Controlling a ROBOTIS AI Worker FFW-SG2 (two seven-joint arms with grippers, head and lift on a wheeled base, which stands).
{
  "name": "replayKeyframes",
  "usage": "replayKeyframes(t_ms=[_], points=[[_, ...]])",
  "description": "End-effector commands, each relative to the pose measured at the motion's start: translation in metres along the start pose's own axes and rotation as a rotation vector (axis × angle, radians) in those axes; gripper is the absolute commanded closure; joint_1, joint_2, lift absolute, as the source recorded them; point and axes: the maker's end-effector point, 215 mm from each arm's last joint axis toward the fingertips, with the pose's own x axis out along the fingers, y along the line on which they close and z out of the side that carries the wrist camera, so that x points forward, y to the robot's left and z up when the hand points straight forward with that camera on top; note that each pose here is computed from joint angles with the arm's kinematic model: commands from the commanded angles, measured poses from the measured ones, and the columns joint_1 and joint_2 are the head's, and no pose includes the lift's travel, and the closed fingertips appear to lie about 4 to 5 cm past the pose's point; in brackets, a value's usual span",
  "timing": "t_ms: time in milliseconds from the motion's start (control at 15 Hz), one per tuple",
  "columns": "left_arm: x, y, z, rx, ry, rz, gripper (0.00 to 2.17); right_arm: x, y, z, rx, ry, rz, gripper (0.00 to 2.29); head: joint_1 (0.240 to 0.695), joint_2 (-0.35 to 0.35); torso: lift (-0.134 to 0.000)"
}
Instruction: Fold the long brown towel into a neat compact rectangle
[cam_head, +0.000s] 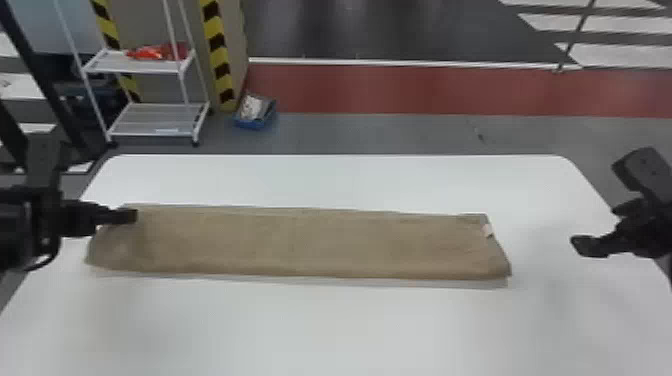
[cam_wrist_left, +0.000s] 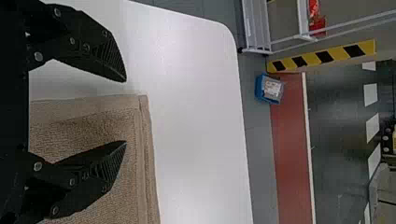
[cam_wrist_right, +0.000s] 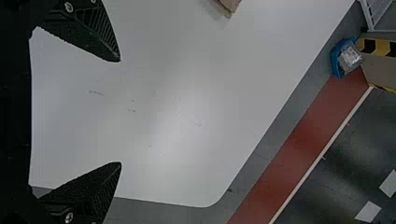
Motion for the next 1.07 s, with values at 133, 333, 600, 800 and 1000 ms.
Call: replayKeyframes(t_ms=[133, 333, 600, 800, 1000], points=[[0.0001, -0.0005, -0.0003, 0.000, 0.000, -0.001, 0.64, -0.0008, 0.0017, -0.0015, -0.002, -0.001, 0.002, 0.09, 0.695, -0.037, -0.124], [0.0001, -0.0005, -0.0004, 0.001, 0.001, -0.001, 0.64, -0.0033, -0.0015, -0.0068, 0.006, 0.003, -0.002, 0.09, 0.695, -0.037, -0.124], [0.0006, -0.0027, -0.0031, 0.003, 0.006, -0.009, 0.87, -0.0043, -0.0017, -0.0075, 0.008, 0.000, 0.000, 0.09, 0.695, -0.042, -0.124], [0.0001, -0.0052, -0.0040, 0.004, 0.003, -0.016, 1.09, -0.0052, -0.0041, -0.0086, 0.014, -0.001, -0.004, 0.09, 0.695, -0.044, -0.124], [-0.0082, -0.0045, 0.0028, -0.007, -0.027, -0.029, 1.09, -0.0050, -0.0040, -0.0048, 0.044, -0.012, 0.000, 0.09, 0.695, -0.048, -0.124]])
